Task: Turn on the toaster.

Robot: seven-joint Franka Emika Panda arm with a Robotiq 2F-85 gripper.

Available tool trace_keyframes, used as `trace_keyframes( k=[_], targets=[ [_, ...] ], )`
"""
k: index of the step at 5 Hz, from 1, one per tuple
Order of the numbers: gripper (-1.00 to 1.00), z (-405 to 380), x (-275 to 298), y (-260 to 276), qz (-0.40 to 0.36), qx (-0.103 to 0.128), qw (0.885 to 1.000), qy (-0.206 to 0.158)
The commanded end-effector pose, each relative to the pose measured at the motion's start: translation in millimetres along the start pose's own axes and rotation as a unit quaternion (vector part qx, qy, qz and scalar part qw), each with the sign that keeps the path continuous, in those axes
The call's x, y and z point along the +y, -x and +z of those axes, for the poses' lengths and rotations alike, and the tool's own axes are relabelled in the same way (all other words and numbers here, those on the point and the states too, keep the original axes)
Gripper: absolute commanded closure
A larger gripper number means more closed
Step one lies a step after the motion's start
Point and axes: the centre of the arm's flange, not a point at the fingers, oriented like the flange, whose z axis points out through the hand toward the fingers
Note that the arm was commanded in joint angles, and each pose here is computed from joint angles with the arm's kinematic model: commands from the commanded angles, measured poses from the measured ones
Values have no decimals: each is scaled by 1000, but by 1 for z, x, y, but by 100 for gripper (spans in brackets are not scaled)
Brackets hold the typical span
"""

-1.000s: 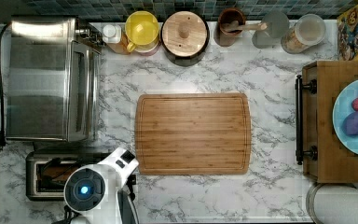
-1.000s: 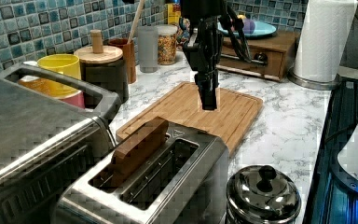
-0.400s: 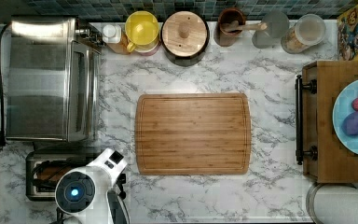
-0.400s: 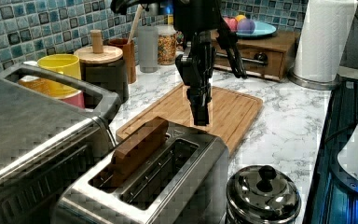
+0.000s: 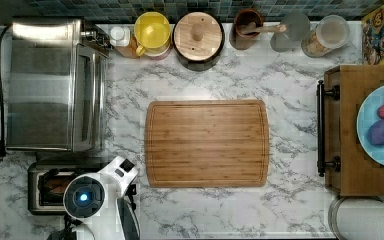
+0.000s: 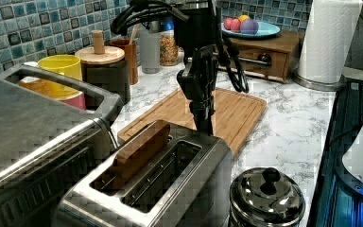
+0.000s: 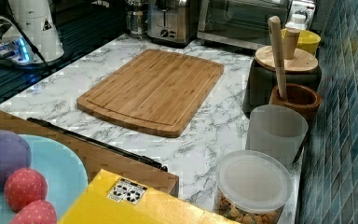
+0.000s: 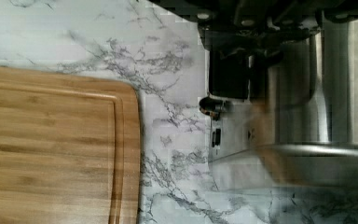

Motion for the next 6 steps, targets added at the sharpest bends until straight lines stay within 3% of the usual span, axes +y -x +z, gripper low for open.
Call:
trace_keyframes(
  k=[1, 2, 5, 6],
  targets=[
    [100, 4, 4, -23, 34, 12, 999, 11],
    [100, 24, 12, -29, 46, -13, 999, 9],
    [100, 79, 58, -24, 80, -54, 995, -26],
    [100, 108, 73, -14, 74, -78, 994, -30]
  ],
)
